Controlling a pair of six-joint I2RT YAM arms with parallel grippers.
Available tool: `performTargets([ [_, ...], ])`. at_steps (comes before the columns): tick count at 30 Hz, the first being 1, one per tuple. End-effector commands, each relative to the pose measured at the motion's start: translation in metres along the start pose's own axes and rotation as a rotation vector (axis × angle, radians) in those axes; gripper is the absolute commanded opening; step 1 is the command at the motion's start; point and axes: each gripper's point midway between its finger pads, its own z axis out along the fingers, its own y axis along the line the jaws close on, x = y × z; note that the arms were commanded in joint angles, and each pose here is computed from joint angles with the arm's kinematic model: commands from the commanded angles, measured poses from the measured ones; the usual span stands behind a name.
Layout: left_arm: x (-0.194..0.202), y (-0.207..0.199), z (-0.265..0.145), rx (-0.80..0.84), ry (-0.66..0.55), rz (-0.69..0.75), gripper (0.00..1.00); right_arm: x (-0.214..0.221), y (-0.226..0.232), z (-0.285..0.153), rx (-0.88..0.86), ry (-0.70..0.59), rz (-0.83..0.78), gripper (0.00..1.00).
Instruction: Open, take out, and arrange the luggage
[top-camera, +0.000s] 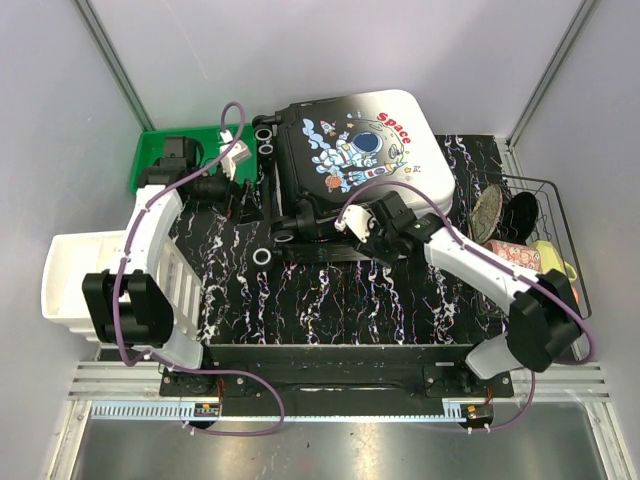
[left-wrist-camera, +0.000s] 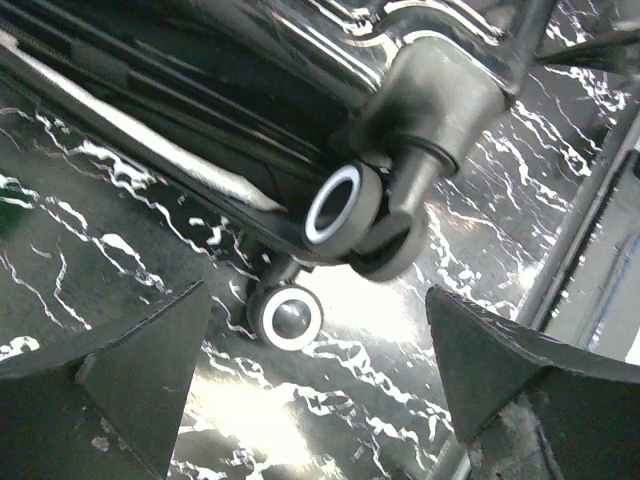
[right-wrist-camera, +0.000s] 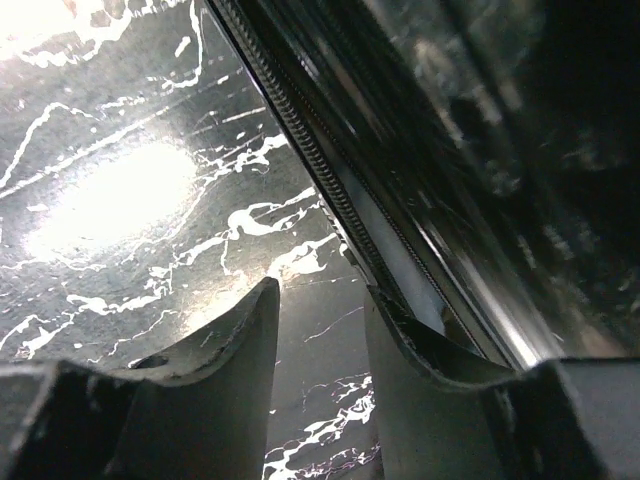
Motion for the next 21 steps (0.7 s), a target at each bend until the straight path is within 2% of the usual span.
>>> performTargets([
  [1,-0.038,0.057,0.015,-0.207,-0.134,-0.071,0.91,-0.047,-0.022,-0.037,0.091,-0.216,-0.004,0.49],
  [2,-0.045,0.070,0.017,-0.254,-0.161,-0.125,0.90,-0.046,-0.024,-0.039,0.102,-0.216,0.004,0.50],
  [3,-0.046,0.085,0.027,-0.277,-0.178,-0.247,0.89,-0.046,-0.025,-0.044,0.114,-0.222,0.005,0.51],
  [4,-0.053,0.094,0.028,-0.303,-0.191,-0.275,0.88,-0.046,-0.025,-0.046,0.114,-0.227,0.004,0.52],
  [6,-0.050,0.108,0.047,-0.312,-0.169,-0.421,0.87,-0.046,-0.024,-0.052,0.122,-0.240,0.005,0.53],
  [9,-0.033,0.121,0.073,-0.312,-0.112,-0.543,0.86,-0.044,-0.024,-0.064,0.137,-0.254,0.018,0.56],
  [12,-0.021,0.123,0.095,-0.279,-0.084,-0.599,0.81,-0.040,-0.022,-0.076,0.145,-0.262,0.030,0.59],
  [14,-0.014,0.123,0.110,-0.251,-0.070,-0.616,0.72,-0.033,-0.024,-0.080,0.161,-0.248,0.066,0.61],
  [18,-0.012,0.111,0.141,-0.184,-0.052,-0.635,0.62,-0.017,-0.040,-0.093,0.189,-0.237,0.194,0.67],
  [21,-0.021,0.102,0.164,-0.129,-0.064,-0.661,0.42,0.000,-0.054,-0.096,0.197,-0.206,0.317,0.70],
])
